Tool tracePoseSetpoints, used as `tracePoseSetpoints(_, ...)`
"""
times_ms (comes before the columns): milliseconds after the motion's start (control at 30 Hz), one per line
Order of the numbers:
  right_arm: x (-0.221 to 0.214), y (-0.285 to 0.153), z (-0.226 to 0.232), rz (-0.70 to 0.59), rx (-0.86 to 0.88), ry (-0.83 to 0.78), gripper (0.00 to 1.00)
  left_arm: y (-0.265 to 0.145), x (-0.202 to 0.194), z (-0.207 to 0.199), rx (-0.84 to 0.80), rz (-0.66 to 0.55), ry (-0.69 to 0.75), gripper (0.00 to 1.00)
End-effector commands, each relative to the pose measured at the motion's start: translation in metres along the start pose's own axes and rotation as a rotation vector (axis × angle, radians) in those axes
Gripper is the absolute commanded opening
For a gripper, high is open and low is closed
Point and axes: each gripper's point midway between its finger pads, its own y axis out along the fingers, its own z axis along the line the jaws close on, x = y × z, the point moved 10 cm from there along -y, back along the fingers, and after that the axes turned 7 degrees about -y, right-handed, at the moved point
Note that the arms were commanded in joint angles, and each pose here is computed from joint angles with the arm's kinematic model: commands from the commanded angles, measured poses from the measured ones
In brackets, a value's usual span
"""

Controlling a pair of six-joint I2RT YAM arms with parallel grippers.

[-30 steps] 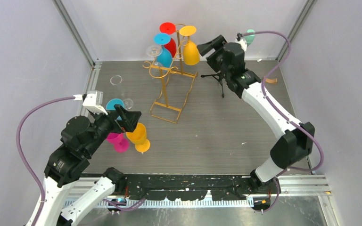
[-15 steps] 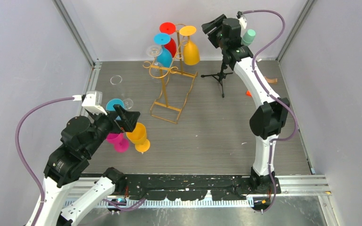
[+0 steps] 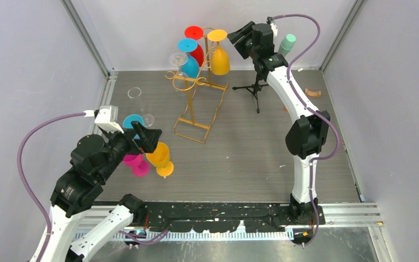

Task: Take the wine glass off the wine glass rack

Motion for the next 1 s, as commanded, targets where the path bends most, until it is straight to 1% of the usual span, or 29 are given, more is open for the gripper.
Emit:
tracePoseSetpoints(0, 0.018, -0.021, 0.025, -0.09, 0.056, -0.008, 0.59, -0.002, 0.008, -0.004, -0.01, -0.037, -0.009, 1.0)
tracePoseSetpoints(67, 0.019, -0.024, 0.027, -0.103, 0.063, -0.008, 0.54, -0.001, 0.008, -0.004, -0.006, -0.036, -0.009, 1.0)
tracePoseSetpoints(100, 0.016, -0.024, 0.026, -0.105, 0.058, -0.012, 0.48, -0.001, 0.008, -0.004, -0.004, -0.035, -0.009, 1.0)
tracePoseSetpoints(133, 0.02, -0.028, 0.029, -0.129, 0.065, -0.013, 0.44, -0.001, 0.008, -0.004, -0.004, -0.035, -0.01, 1.0)
tracePoseSetpoints(167, 0.017, -0.029, 0.029, -0.13, 0.063, -0.024, 0.38, -0.001, 0.008, -0.004, -0.003, -0.035, -0.01, 1.0)
tracePoseSetpoints(200, 0.021, -0.032, 0.033, -0.157, 0.07, -0.024, 0.34, -0.001, 0.008, -0.004, -0.005, -0.038, -0.01, 1.0)
tracePoseSetpoints(233, 0.019, -0.033, 0.033, -0.16, 0.066, -0.034, 0.28, -0.001, 0.008, -0.004, -0.002, -0.036, -0.008, 1.0)
tracePoseSetpoints(300, 0.02, -0.037, 0.035, -0.184, 0.062, -0.044, 0.23, -0.001, 0.008, -0.003, 0.0, -0.036, -0.008, 1.0)
tracePoseSetpoints(367, 0.023, -0.041, 0.039, -0.208, 0.078, -0.043, 0.26, -0.002, 0.008, -0.003, 0.001, -0.037, -0.009, 1.0)
tracePoseSetpoints(467, 0.021, -0.044, 0.04, -0.216, 0.087, -0.047, 0.4, -0.002, 0.008, -0.003, 0.002, -0.038, -0.009, 1.0)
tracePoseSetpoints(533, 0.021, -0.047, 0.042, -0.227, 0.102, -0.045, 0.46, -0.002, 0.007, -0.002, 0.005, -0.036, -0.009, 1.0)
tracePoseSetpoints(600, 0.022, -0.049, 0.044, -0.234, 0.114, -0.046, 0.49, -0.002, 0.008, -0.003, 0.004, -0.038, -0.01, 1.0)
tracePoseSetpoints(733, 0.017, -0.043, 0.044, -0.213, 0.122, -0.051, 0.53, -0.001, 0.006, -0.005, -0.03, -0.02, -0.003, 1.0)
tracePoseSetpoints(867, 0.007, -0.029, 0.039, -0.172, 0.117, -0.046, 0.53, -0.001, 0.006, -0.004, -0.018, -0.019, -0.005, 1.0)
tracePoseSetpoints(967, 0.006, -0.025, 0.04, -0.162, 0.133, -0.041, 0.51, -0.002, 0.005, -0.005, -0.031, -0.012, 0.002, 1.0)
